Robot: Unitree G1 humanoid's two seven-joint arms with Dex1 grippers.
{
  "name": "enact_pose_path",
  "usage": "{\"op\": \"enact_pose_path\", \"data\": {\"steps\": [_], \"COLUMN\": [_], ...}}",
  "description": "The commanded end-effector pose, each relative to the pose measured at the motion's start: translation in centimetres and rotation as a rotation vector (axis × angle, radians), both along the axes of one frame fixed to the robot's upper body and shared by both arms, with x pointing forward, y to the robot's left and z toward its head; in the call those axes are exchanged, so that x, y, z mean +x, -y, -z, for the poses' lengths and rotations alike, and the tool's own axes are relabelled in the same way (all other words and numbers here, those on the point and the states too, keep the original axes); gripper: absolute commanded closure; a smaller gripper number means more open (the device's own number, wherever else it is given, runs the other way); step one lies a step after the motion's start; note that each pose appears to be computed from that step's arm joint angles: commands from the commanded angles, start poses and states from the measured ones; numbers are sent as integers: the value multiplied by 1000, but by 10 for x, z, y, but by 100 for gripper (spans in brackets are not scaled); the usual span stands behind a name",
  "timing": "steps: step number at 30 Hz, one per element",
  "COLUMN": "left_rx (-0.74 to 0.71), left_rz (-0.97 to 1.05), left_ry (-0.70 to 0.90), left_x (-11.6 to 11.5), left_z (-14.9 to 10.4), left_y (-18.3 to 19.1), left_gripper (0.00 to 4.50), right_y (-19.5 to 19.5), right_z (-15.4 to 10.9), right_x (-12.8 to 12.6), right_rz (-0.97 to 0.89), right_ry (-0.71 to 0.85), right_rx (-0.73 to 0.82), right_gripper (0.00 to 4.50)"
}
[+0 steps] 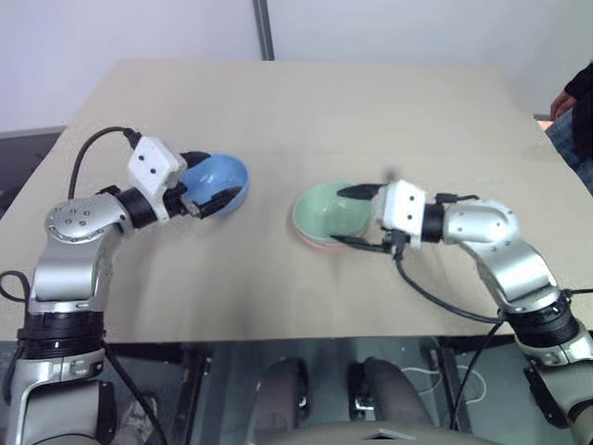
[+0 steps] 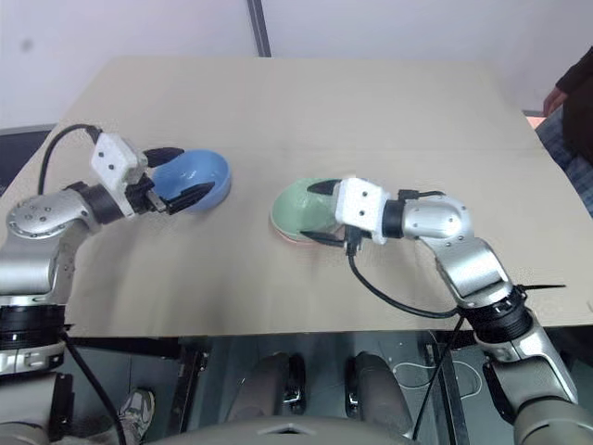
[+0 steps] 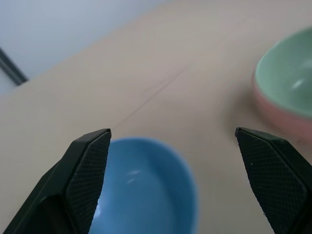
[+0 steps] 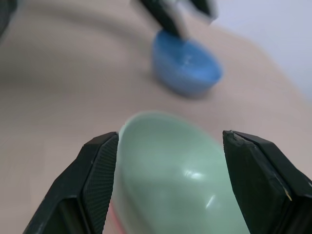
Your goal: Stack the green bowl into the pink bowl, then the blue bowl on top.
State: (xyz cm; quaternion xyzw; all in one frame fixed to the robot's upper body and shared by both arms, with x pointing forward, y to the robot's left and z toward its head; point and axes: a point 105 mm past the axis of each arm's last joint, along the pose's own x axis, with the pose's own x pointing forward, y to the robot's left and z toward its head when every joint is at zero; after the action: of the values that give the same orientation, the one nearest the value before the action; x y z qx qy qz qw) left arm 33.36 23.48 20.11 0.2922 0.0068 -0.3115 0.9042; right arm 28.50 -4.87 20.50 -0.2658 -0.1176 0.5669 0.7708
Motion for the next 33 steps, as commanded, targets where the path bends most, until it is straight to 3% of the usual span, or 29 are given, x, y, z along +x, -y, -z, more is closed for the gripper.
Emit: {"op": "enact_pose_path", "data": {"steps": [1,5,8,11,13,14,19,22,27,28,29,33], "left_rx": [296,537,615,659,677,681,691,664,489,473,467,470], "left_rz": [-71,-83,-112,-98,-88,-80,-29,69,304,345,394,555], "left_ry": [-14,-55,-97,-100,-100,-100,-100,-87,3,9,19,64], "left_x": [-1,5,15,23,27,30,35,32,13,9,4,-11], "left_z": [0,13,25,35,39,40,42,38,-4,-11,-16,-32], "left_y": [-9,-12,-16,-14,-15,-14,-7,9,59,67,76,107], "left_gripper": [16,16,16,105,202,216,431,442,442,450,450,450], "right_y": [25,46,59,66,68,68,72,77,90,93,96,106], "right_z": [-32,-22,-15,-13,-12,-11,-6,-4,4,6,7,8], "right_x": [-20,-26,-29,-31,-33,-35,-40,-42,-46,-46,-46,-48], "right_rz": [39,140,205,246,258,259,277,307,357,371,389,448], "right_ry": [1,-68,-86,-93,-97,-103,-118,-139,-164,-162,-157,-130], "right_rx": [118,134,127,131,128,127,117,142,127,121,124,124], "right_gripper": [68,68,68,64,64,64,64,64,64,14,3,3]}}
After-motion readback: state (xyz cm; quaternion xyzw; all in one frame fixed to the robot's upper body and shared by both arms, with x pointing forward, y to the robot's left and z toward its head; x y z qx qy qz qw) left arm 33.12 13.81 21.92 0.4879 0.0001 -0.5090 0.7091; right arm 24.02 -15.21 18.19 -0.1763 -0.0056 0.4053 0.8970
